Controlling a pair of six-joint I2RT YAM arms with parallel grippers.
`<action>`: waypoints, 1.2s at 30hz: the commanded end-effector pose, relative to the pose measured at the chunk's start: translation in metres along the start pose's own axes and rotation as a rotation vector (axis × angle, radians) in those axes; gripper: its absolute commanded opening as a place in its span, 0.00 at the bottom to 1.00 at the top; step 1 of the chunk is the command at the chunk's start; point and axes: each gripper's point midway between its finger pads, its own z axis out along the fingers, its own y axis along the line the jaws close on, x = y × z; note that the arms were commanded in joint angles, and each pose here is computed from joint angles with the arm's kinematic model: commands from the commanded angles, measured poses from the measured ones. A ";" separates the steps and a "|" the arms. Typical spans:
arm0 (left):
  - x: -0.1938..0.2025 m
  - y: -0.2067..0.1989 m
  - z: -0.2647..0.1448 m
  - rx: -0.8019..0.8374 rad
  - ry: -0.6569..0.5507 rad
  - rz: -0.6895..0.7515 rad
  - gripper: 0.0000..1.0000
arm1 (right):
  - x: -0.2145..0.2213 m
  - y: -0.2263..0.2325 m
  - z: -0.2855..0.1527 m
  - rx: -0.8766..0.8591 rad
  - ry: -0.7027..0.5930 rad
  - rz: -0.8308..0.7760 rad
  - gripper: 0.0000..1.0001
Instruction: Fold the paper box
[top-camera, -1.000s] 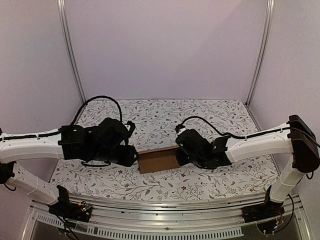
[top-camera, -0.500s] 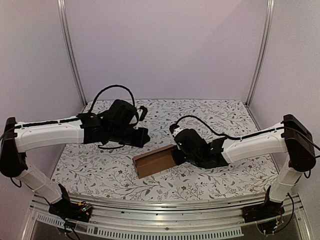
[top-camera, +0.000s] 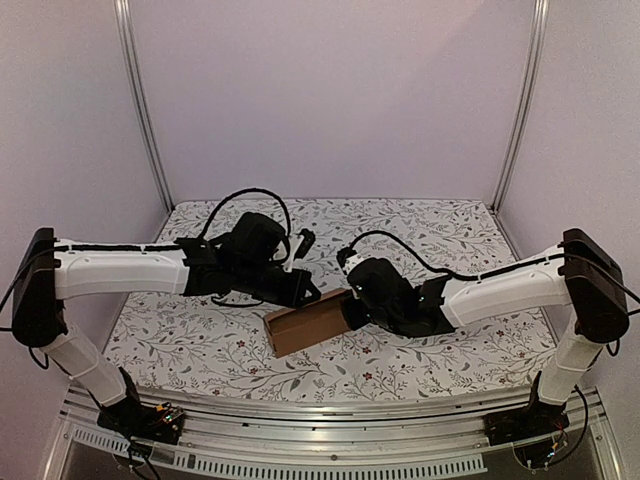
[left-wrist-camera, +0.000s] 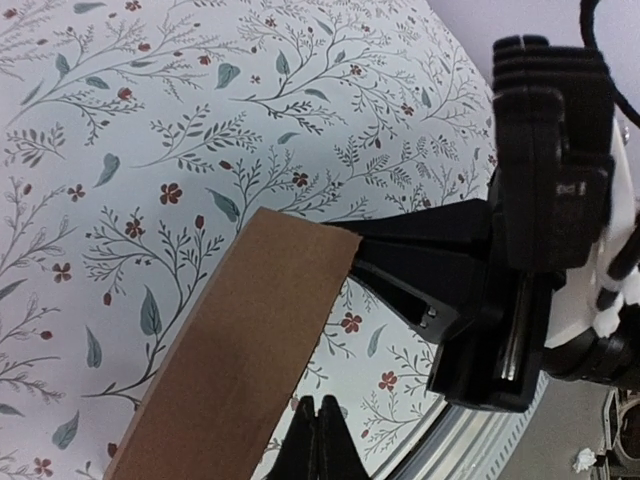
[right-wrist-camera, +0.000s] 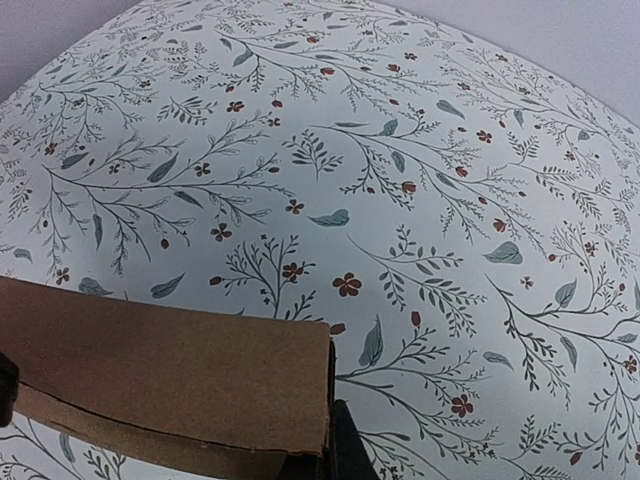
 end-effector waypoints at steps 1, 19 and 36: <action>0.015 0.005 0.014 0.040 0.043 -0.028 0.00 | 0.056 -0.005 0.013 0.009 0.161 -0.077 0.00; 0.023 0.006 0.018 0.051 0.059 -0.018 0.00 | 0.058 -0.004 0.013 0.002 0.168 -0.069 0.00; -0.006 0.014 -0.006 -0.046 -0.041 0.078 0.00 | 0.058 -0.002 0.014 -0.003 0.169 -0.071 0.00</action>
